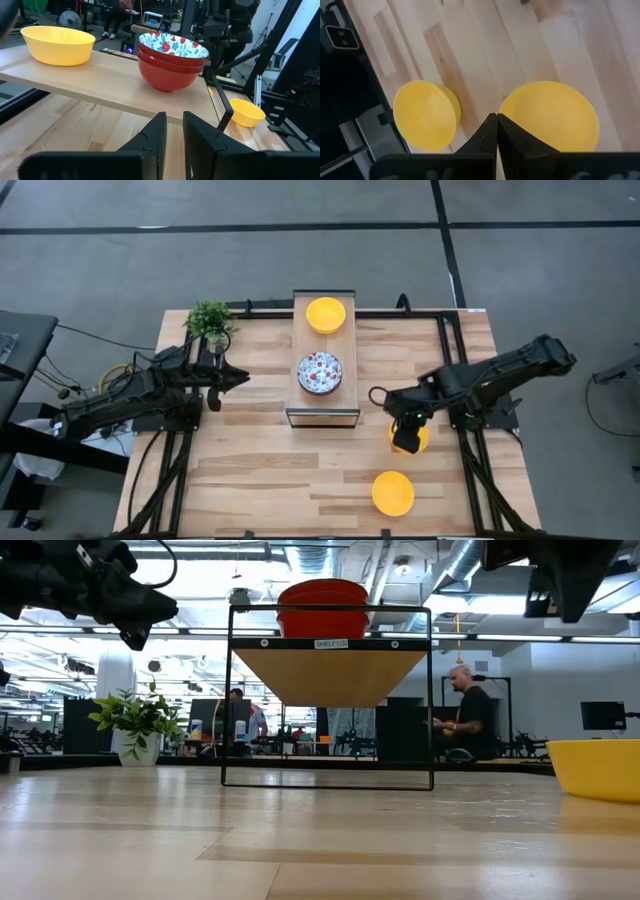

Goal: Pick & Place Mini bowls
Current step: Stack the top yellow bowl on the yellow bowl on the shelf

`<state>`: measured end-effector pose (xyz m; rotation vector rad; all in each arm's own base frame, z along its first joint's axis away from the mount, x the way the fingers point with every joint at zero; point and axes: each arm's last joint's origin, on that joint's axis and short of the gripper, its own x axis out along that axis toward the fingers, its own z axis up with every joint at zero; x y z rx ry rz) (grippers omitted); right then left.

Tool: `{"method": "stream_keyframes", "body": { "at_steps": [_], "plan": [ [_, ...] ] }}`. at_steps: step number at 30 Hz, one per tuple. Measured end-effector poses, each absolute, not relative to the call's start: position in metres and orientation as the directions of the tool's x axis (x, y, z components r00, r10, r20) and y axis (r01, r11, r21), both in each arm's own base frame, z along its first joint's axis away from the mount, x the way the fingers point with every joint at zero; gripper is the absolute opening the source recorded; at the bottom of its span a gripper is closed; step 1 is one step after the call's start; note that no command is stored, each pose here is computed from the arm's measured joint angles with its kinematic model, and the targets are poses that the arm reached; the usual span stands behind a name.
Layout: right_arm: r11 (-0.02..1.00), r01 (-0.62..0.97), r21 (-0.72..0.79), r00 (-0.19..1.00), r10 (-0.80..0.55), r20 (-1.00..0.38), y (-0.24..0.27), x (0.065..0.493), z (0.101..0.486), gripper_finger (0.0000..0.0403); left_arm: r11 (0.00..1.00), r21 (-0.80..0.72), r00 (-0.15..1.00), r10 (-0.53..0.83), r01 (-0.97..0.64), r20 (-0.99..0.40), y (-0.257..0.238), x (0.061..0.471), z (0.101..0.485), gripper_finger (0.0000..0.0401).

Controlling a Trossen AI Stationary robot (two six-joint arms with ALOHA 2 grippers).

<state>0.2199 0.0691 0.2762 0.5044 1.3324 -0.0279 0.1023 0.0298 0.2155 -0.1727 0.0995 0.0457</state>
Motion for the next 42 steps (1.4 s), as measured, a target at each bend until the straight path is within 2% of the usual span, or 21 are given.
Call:
{"method": "stream_keyframes", "body": {
  "at_steps": [3, 11, 21, 25, 35, 42],
  "plan": [
    [0.891, 0.304, 0.338, 0.246, 0.269, -0.931, 0.072, 0.229, 0.269, 0.0, 0.984, -0.172, 0.994, 0.037, -0.054, -0.103, 0.03, 0.102, 0.216, 0.0063],
    [0.898, 0.324, 0.298, 0.127, 0.271, -0.954, 0.075, 0.237, 0.25, 0.0, 0.983, -0.173, 0.994, 0.037, -0.054, -0.103, 0.03, 0.102, 0.216, 0.0062],
    [0.89, 0.341, 0.303, 0.12, 0.278, -0.953, 0.076, 0.24, 0.247, 0.0005, 0.983, -0.174, 0.994, 0.036, -0.054, -0.103, 0.03, 0.102, 0.215, 0.0062],
    [0.89, 0.339, 0.305, 0.122, 0.279, -0.952, 0.077, 0.24, 0.247, 0.003, 0.982, -0.181, 0.994, 0.036, -0.054, -0.103, 0.03, 0.102, 0.216, 0.0063],
    [0.907, 0.308, 0.288, 0.118, 0.264, -0.957, 0.087, 0.237, 0.247, 0.0131, 0.982, -0.181, 0.994, 0.036, -0.054, -0.103, 0.03, 0.102, 0.215, 0.0063],
    [0.94, 0.284, 0.191, 0.15, 0.154, -0.977, 0.103, 0.23, 0.247, 0.0161, 0.982, -0.181, 0.994, 0.036, -0.054, -0.103, 0.03, 0.102, 0.215, 0.0063]
  ]
}}
